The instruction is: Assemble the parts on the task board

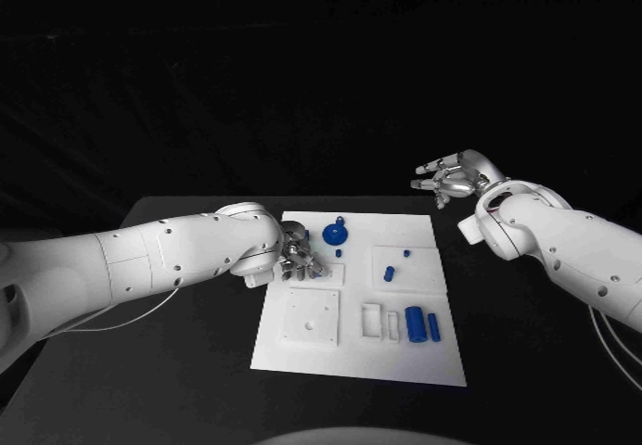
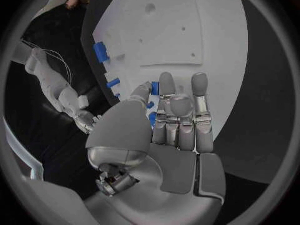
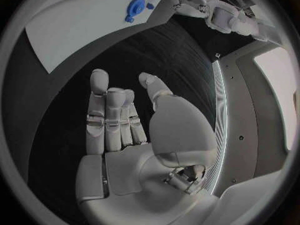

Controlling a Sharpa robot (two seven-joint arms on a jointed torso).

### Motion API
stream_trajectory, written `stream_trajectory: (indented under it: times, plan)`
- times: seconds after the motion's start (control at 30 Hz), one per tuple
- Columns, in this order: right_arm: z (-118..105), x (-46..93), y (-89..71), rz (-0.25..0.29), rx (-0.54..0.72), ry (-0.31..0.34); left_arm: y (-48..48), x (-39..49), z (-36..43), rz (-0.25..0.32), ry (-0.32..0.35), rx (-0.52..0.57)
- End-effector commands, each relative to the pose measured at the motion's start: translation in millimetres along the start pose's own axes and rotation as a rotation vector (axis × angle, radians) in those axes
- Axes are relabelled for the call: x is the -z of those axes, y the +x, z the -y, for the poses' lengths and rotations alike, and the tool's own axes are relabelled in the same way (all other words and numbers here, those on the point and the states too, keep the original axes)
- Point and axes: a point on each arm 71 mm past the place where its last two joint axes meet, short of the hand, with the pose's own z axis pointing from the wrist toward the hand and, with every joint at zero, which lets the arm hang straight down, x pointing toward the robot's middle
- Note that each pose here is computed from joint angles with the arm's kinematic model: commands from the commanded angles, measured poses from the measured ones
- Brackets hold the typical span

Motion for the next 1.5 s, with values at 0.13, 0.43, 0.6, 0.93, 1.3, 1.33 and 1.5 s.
stream_trajectory:
  times: [0.13, 0.43, 0.6, 0.93, 1.3, 1.33, 1.5]
  plan:
    - [0.3, 0.2, 2.4, -0.019, 0.0, -0.002, 1.9, -0.3, -0.9, 0.006, -0.007, 0.039]
    - [1.0, 0.2, 3.1, -0.023, 0.0, 0.001, -0.8, 2.2, -1.6, 0.006, -0.023, 0.062]
    - [1.3, 0.1, 3.8, -0.029, 0.001, 0.004, -8.1, 6.2, 0.8, 0.003, -0.031, 0.063]
    - [1.7, -0.4, 4.6, -0.032, 0.002, 0.008, -24.8, 13.6, 7.7, -0.009, -0.026, 0.042]
    - [1.1, -1.2, 6.5, -0.036, 0.0, 0.009, -36.0, 13.8, 16.3, -0.11, -0.042, -0.015]
    - [0.9, -1.3, 6.7, -0.036, 0.0, 0.009, -36.7, 12.9, 17.5, -0.128, -0.047, -0.022]
    - [0.5, -1.5, 7.5, -0.037, -0.001, 0.008, -38.0, 9.6, 21.1, -0.17, -0.062, -0.037]
